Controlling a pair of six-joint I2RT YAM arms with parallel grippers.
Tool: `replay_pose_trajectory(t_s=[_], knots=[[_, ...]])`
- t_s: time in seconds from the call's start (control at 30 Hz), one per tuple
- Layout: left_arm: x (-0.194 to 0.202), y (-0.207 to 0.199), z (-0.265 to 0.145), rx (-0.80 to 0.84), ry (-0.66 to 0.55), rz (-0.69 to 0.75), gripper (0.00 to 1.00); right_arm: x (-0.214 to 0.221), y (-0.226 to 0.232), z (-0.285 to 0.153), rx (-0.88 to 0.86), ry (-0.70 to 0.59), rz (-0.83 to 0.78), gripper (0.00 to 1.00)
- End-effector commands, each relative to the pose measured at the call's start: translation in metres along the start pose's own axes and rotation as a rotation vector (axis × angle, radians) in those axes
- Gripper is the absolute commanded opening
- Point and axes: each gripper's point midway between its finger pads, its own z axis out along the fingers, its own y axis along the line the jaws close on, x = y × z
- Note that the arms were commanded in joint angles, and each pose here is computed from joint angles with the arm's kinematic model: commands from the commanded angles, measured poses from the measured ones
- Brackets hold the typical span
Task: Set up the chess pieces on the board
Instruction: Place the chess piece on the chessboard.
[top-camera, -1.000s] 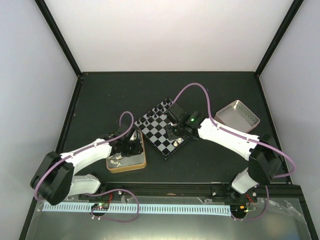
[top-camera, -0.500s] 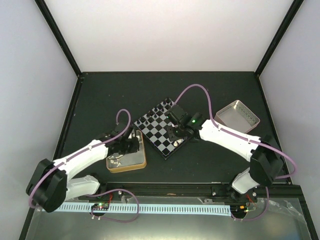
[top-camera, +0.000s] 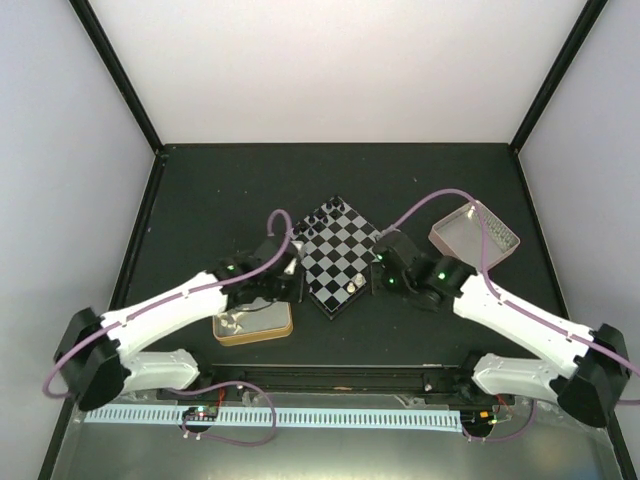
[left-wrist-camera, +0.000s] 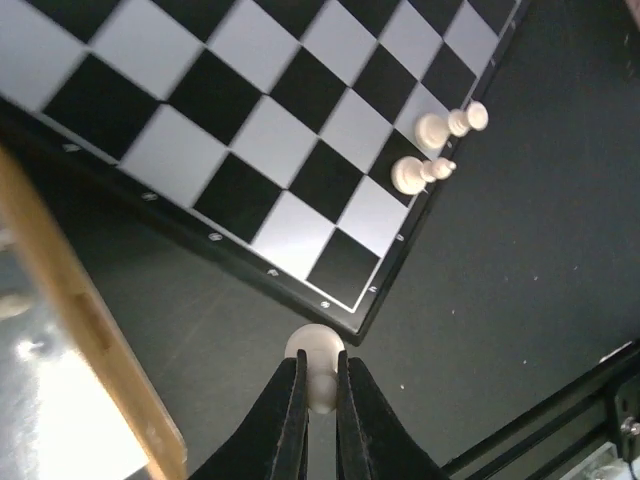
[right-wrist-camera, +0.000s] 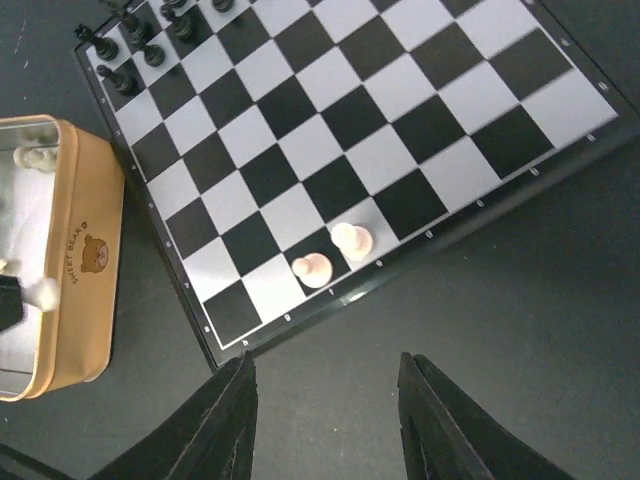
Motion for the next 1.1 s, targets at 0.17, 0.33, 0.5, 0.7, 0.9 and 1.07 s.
replay_pose_trajectory(t_s=[0.17,0.33,0.5,0.7,0.9,1.07], knots=[[0.002,-0.014,0.060,-0.221,0.114,0.137,0.02,-0.006,-0.029,-0.007,0.045,-0.091,0.139,0.41],[0.004,-0.013,0.075,-0.252,0.147,0.147,0.01,-0.014,-0.036,0.000,0.066,-0.095,0.117,0.41],[0.005,-0.016,0.088,-0.264,0.193,0.162,0.02,-0.017,-0.044,0.005,0.075,-0.102,0.130,0.41],[0.007,-0.011,0.093,-0.296,0.222,0.167,0.02,-0.016,-0.054,0.010,0.072,-0.101,0.159,0.41],[0.009,-0.009,0.089,-0.312,0.236,0.162,0.02,-0.017,-0.057,0.013,0.075,-0.093,0.157,0.41],[0.007,-0.015,0.088,-0.294,0.242,0.166,0.18,-0.016,-0.055,0.013,0.064,-0.088,0.161,0.42]])
